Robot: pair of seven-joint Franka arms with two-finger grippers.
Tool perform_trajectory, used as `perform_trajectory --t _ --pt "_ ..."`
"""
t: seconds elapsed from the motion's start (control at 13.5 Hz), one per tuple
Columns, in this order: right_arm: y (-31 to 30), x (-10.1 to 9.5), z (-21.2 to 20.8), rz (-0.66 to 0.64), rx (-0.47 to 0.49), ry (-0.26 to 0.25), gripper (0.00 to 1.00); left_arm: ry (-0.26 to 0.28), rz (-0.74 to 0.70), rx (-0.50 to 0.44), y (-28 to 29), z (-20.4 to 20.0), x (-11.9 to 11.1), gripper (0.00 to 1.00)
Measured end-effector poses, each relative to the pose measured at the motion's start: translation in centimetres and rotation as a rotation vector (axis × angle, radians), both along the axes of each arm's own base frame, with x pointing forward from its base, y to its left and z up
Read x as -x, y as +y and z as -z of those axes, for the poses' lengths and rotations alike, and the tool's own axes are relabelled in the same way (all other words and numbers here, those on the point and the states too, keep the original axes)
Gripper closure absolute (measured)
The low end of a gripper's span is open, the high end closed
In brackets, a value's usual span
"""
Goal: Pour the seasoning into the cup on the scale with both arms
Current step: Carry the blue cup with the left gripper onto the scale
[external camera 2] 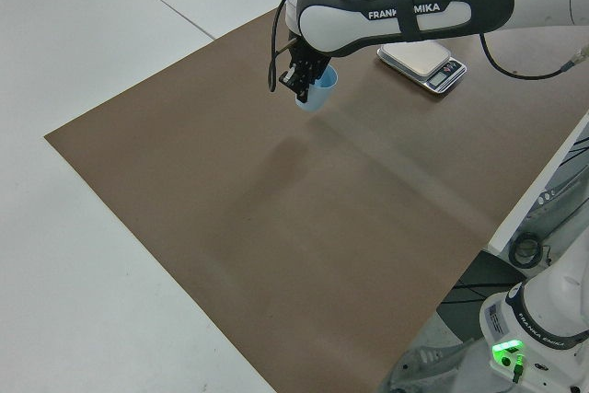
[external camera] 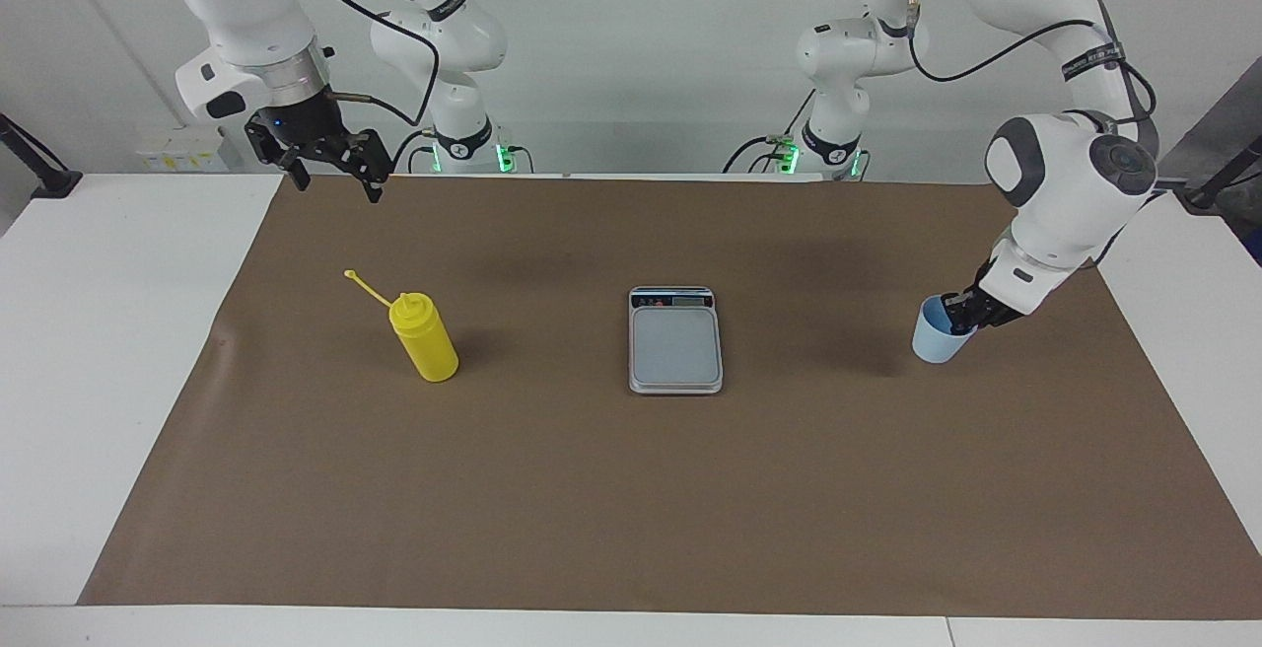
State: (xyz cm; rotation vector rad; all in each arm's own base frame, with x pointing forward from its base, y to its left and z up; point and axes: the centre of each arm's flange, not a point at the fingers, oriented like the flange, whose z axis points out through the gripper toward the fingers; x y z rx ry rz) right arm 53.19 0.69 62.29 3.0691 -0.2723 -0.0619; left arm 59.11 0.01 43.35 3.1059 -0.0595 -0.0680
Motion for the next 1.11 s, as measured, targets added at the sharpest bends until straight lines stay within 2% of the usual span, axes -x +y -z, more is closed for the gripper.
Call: perform_trajectory --t 0.3,0.59,0.82,0.97,1.11 --pt "0.0 0.0 0.0 0.0 0.0 0.0 0.0 0.057 0.084 0.008 -5.8 -3.1 0.3 0.95" --pt "0.0 0.0 0.0 0.0 0.0 0.0 0.0 0.041 0.096 0.009 -15.2 -4.1 1.6 0.95" --pt "0.0 0.0 0.0 0.0 0.0 0.0 0.0 -0.027 0.0 0.067 -23.2 -4.2 2.9 0.95" --pt "0.0 0.0 0.0 0.0 0.0 0.001 0.0 -0.04 -0.131 0.118 -27.2 -3.7 3.9 0.95" --pt "0.0 0.0 0.2 -0.002 0.0 0.004 0.0 -0.024 -0.221 0.146 -30.0 -2.7 4.6 0.95"
